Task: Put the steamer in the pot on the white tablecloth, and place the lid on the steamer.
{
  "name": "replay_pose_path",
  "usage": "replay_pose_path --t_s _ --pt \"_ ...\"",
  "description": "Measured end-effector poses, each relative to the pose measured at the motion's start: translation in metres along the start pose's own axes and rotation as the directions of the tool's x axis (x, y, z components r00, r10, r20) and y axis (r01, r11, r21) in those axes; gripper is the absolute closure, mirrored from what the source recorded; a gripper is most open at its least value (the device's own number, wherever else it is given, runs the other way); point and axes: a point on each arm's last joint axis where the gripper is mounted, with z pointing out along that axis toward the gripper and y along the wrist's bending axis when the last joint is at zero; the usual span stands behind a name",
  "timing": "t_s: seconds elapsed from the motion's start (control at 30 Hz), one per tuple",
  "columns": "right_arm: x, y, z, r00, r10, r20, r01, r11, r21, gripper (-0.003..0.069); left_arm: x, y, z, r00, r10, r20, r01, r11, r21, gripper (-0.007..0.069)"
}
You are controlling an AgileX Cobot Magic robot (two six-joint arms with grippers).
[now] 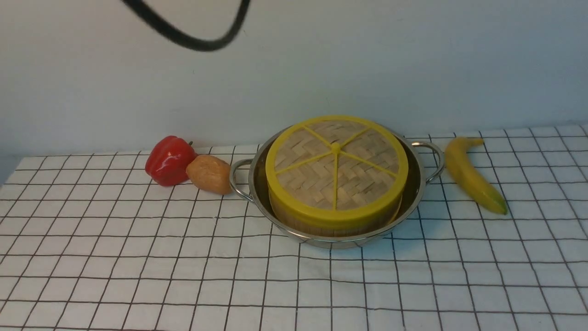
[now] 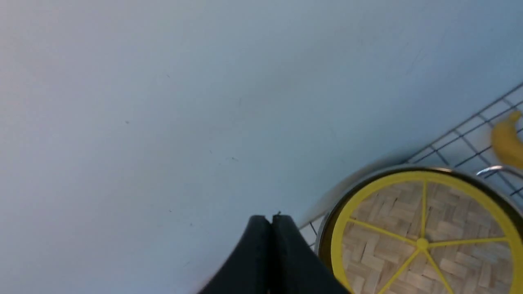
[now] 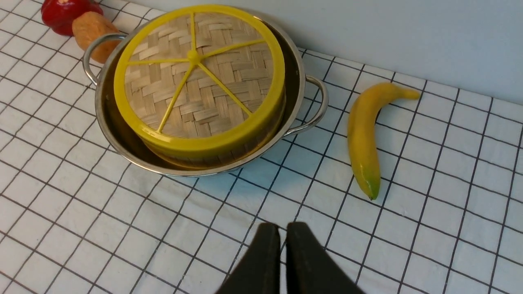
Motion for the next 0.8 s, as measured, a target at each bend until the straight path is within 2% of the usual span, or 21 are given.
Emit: replay_pose_path --t_s 0.17,0.23,0.37,0.63,0.8 --pt "-0.001 0.0 0.0 1.0 -0.023 0.011 0.023 1.0 0.002 0.0607 0.015 0.007 -0.04 1.0 -0.007 0.015 0.007 1.0 0.006 0.0648" --pt "-0.002 0.0 0.0 0.999 -0.027 0.017 0.027 1.0 0.003 0.0603 0.032 0.004 -0.046 1.0 0.003 -0.03 -0.003 1.0 0.019 0.0648" --pt "-0.003 0.0 0.0 0.999 -0.028 0.033 0.028 1.0 0.006 0.0599 0.079 -0.007 -0.05 0.991 0.013 -0.131 -0.006 0.999 0.053 0.0648" --pt "-0.005 -0.001 0.004 0.991 -0.069 0.114 0.068 0.998 0.015 0.0595 0.169 -0.036 -0.039 0.995 -0.023 -0.097 0.033 0.994 0.104 0.0648" --pt "0.027 -0.005 0.024 0.975 -0.088 0.202 0.08 0.996 0.044 0.0594 0.226 -0.053 -0.036 0.995 -0.084 -0.056 0.091 0.988 0.128 0.0646"
